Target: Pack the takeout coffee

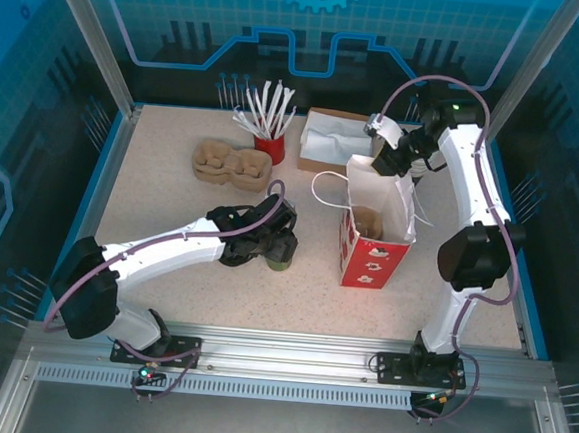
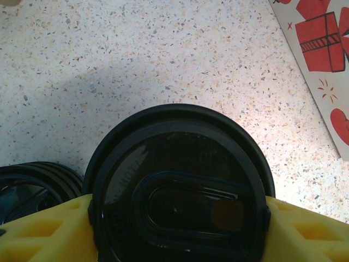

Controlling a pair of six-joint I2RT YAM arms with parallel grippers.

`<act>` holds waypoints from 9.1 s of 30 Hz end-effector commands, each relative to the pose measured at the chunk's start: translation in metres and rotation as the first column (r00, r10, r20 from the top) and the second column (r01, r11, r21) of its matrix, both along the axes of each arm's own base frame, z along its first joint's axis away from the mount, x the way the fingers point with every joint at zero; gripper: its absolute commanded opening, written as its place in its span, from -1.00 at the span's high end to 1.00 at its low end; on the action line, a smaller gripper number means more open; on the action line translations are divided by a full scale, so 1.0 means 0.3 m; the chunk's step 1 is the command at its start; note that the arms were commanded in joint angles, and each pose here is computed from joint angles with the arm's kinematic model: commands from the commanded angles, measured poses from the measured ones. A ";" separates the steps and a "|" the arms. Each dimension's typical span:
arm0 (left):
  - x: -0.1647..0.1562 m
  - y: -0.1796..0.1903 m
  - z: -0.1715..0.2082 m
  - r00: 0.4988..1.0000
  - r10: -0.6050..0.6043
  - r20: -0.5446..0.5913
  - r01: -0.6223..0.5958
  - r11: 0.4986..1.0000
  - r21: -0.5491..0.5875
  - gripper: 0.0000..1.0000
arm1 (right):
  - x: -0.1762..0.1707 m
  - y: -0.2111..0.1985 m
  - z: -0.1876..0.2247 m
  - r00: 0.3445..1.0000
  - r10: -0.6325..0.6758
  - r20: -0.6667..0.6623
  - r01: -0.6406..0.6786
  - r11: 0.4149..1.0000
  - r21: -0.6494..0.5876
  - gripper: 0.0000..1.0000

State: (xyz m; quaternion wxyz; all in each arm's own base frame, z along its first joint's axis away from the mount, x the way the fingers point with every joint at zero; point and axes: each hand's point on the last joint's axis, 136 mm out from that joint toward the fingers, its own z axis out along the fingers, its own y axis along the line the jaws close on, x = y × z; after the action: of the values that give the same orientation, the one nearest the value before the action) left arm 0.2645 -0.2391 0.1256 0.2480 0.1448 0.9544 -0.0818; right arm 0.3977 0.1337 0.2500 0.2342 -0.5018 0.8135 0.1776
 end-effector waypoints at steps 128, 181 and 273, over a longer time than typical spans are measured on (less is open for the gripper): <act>0.088 -0.191 0.481 0.877 -0.010 0.481 0.076 0.990 -0.118 -0.23 | -0.343 0.360 0.287 0.944 -0.230 -0.237 0.303 0.890 0.341 1.00; 0.115 -0.181 0.323 0.855 0.119 0.505 -0.126 0.992 -0.021 -0.24 | -0.436 0.409 0.261 0.933 -0.044 -0.357 0.200 0.888 0.414 1.00; 0.260 -0.195 -0.105 0.979 0.192 -0.064 -0.188 0.980 0.061 -0.20 | -0.200 0.392 0.140 0.852 -0.219 -0.476 0.414 0.839 0.353 0.23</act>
State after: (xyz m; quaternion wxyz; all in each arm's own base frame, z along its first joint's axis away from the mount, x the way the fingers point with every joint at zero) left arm 0.3531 -0.3018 0.1332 0.2838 0.0392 0.9563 -0.0580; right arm 0.3540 0.2366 0.2645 0.2051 -0.2395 0.8735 0.3709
